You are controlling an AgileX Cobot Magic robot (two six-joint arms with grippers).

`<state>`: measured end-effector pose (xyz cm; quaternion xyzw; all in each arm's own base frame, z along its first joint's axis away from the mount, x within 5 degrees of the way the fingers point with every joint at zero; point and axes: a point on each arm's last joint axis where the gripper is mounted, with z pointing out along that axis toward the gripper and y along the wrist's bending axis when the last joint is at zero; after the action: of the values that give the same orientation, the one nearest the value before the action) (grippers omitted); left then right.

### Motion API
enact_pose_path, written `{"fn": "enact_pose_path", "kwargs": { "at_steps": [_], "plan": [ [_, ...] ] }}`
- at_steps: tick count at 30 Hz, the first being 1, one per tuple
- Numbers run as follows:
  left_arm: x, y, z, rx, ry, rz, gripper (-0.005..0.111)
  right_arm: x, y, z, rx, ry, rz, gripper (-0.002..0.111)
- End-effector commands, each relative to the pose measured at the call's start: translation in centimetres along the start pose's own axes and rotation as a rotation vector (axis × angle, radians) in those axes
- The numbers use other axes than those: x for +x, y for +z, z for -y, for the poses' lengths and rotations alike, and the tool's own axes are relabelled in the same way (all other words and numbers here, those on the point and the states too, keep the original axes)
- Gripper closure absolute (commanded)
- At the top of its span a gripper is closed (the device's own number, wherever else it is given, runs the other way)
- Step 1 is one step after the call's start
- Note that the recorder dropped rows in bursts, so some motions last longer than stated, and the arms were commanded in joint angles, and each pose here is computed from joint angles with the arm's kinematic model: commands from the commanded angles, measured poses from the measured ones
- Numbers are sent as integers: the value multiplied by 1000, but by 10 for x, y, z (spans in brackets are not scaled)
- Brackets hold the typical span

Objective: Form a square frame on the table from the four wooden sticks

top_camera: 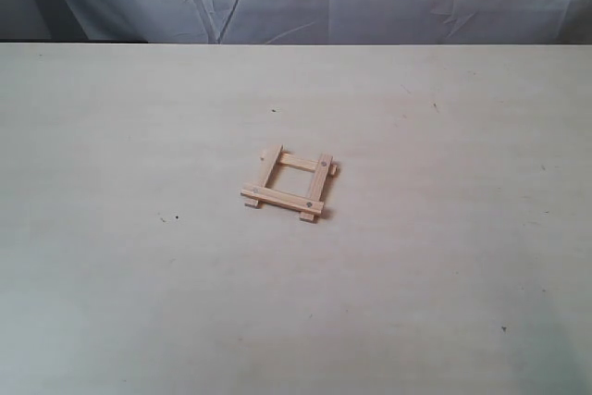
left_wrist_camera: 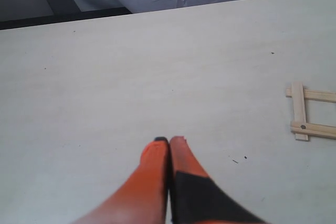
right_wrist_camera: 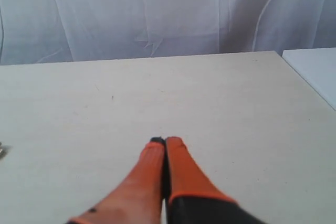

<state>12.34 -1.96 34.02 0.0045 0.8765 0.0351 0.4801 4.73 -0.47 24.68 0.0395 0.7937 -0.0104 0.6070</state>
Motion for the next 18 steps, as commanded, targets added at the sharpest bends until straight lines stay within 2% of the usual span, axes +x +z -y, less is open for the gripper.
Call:
{"fn": "enact_pose_path", "kwargs": {
  "at_steps": [1, 5, 18],
  "plan": [
    [1, 0, -1, -1, 4, 5, 107, 16, 1, 0, -7, -39, 22, 108],
    [1, 0, -1, -1, 4, 5, 107, 20, 2, -1, -18, -42, 63, 108],
    [1, 0, -1, -1, 4, 5, 107, 47, 15, -2, -34, -10, 2, 108]
  ]
}}
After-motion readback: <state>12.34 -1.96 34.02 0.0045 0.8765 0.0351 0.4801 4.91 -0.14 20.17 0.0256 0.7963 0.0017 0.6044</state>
